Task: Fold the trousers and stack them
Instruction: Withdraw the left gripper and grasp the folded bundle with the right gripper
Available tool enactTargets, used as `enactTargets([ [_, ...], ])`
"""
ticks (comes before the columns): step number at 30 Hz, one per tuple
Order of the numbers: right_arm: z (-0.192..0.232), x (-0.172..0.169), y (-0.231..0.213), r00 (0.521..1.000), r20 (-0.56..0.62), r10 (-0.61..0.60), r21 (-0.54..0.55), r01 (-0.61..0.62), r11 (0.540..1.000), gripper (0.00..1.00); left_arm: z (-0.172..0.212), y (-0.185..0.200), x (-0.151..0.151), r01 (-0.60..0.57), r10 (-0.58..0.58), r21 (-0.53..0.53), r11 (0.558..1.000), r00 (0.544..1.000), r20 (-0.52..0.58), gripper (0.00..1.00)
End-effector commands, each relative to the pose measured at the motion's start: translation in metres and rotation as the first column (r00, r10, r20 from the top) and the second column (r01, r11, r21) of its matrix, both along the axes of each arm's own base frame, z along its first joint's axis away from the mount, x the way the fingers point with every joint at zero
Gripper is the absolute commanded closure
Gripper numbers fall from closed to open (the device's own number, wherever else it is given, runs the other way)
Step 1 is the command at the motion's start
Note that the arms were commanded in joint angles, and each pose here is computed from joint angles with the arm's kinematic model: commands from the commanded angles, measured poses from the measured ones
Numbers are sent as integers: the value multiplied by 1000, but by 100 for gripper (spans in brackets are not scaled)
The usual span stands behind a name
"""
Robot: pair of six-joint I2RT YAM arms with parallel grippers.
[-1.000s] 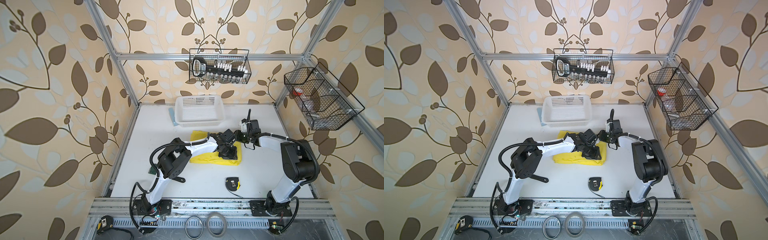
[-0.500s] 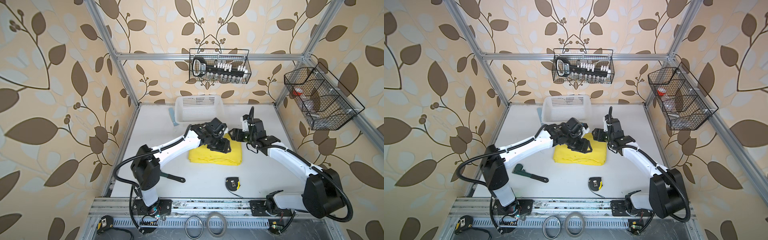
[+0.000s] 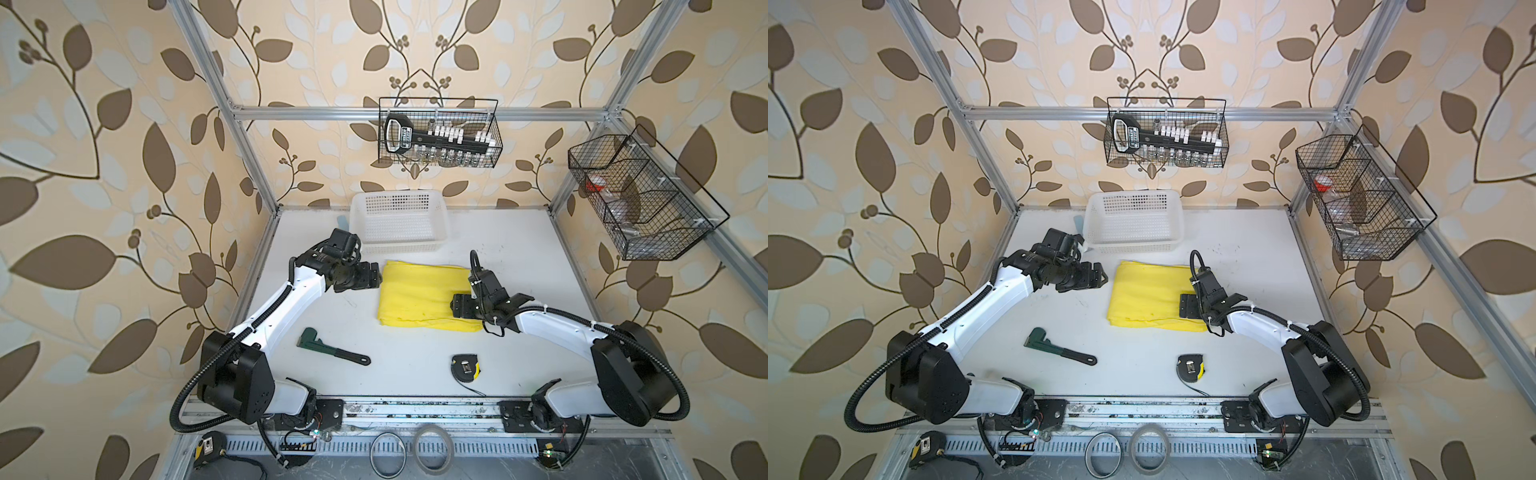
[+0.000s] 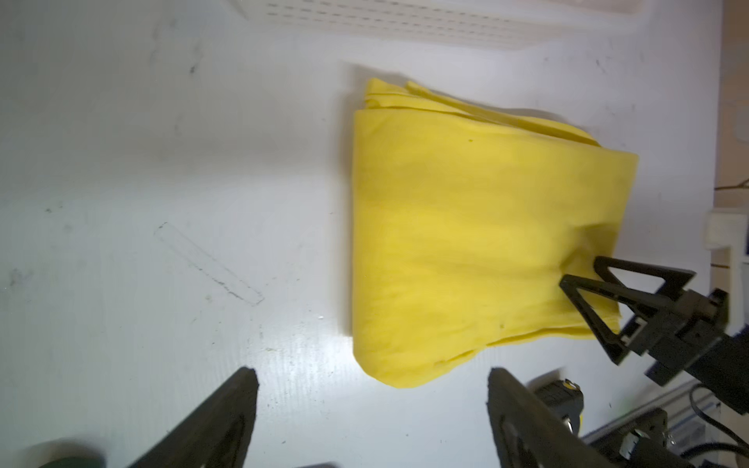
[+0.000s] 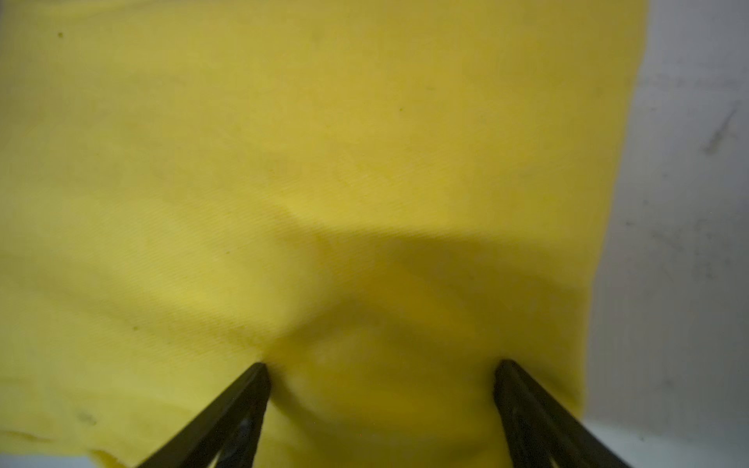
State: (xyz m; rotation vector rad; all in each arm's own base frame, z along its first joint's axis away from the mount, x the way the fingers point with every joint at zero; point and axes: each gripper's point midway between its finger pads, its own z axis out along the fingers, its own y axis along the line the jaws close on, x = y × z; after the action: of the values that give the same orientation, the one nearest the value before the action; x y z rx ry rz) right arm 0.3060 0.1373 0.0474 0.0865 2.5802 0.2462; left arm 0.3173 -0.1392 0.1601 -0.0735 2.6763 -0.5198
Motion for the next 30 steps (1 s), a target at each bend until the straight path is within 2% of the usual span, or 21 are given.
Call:
enactTargets([
  [1, -23, -6, -34, 995, -58, -83, -88, 78, 993, 11, 5, 11, 6, -11, 12, -8, 1000, 999, 50, 10],
  [5, -23, -3, -65, 990, -60, -131, -173, 119, 978, 11, 1, 18, 7, -31, 31, -4, 1000, 998, 47, 10],
  [6, -23, -1, -74, 988, -61, -145, -188, 131, 973, 14, 0, 19, 7, -34, 34, -2, 999, 998, 46, 10],
  [9, -13, 5, -82, 984, -52, -168, -156, 158, 975, 14, 4, 20, 8, -34, 34, -4, 999, 998, 55, 9],
  [16, 56, 9, -65, 989, 97, -112, -185, 128, 974, 13, 15, 31, 6, -44, 43, 17, 999, 996, 72, 9],
  [18, 70, 5, -50, 988, 130, -88, -154, 108, 982, 13, 15, 34, 5, -47, 46, 16, 999, 996, 70, 9],
  [22, 81, -2, 14, 986, 168, 0, -53, 9, 999, 12, 10, 38, 5, -59, 58, 8, 998, 997, 57, 9],
  [26, 60, -6, 62, 987, 153, 58, -59, -50, 997, 10, 10, 41, 4, -69, 69, 1, 998, 996, 49, 9],
  [30, 26, 0, 80, 992, 104, 72, -75, -64, 995, 8, 11, 44, 3, -78, 77, -1, 997, 996, 53, 6],
])
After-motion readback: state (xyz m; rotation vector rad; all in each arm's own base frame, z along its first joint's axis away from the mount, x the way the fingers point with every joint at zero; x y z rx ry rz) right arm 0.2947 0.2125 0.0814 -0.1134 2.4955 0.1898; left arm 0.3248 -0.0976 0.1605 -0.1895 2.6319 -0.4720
